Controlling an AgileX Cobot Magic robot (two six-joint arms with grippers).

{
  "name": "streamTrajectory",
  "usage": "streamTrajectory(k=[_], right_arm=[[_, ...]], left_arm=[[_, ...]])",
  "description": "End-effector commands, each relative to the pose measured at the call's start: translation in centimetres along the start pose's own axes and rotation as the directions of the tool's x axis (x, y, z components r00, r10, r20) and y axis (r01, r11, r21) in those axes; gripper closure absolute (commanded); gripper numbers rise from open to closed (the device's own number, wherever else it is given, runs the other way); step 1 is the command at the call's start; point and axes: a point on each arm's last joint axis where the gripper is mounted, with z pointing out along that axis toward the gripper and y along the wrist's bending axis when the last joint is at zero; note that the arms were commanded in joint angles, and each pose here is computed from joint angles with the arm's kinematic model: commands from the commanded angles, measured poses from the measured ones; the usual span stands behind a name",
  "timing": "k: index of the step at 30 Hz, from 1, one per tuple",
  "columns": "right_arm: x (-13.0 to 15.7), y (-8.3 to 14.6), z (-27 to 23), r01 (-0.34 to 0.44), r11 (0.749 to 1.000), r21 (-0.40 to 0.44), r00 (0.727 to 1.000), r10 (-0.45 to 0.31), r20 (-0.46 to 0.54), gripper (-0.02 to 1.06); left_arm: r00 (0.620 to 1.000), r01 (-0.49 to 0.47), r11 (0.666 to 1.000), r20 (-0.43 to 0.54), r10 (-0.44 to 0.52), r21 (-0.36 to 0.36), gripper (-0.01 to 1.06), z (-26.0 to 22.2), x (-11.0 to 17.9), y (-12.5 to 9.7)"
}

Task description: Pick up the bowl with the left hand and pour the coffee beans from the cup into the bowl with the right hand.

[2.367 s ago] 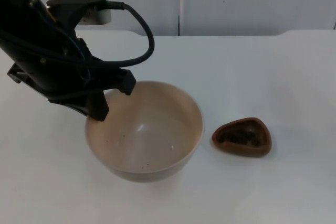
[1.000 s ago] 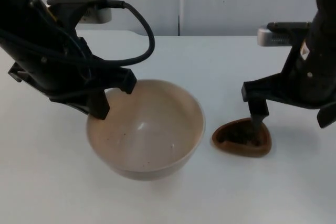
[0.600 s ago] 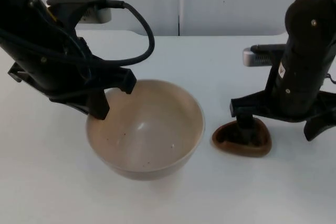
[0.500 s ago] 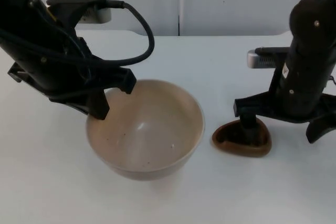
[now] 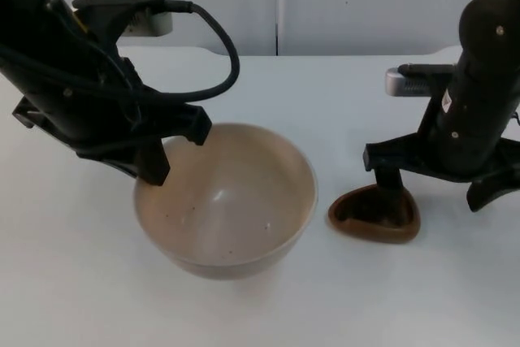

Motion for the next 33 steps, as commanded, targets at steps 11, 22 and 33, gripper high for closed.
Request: streamTrajectory(k=[11, 22, 33], right_arm=[[-0.4, 0.0, -0.1, 0.018, 1.000, -0.009, 0.999, -0.017, 0.030, 0.17], [-0.1, 0.0, 0.8, 0.020, 1.000, -0.004, 1.000, -0.020, 0.011, 0.21], [0.5, 0.5, 1.9, 0.026, 1.000, -0.010, 1.000, -0.027, -0.016, 0.27]], left_arm=[[1.000, 0.011, 1.000, 0.019, -0.012, 0.008, 1.05, -0.3, -0.1, 0.0], [1.000, 0.011, 1.000, 0.019, -0.012, 0.008, 1.05, -0.3, -0.1, 0.0], [1.000, 0.014, 1.000, 0.022, -0.015, 0.009, 1.05, -0.3, -0.1, -0.1]])
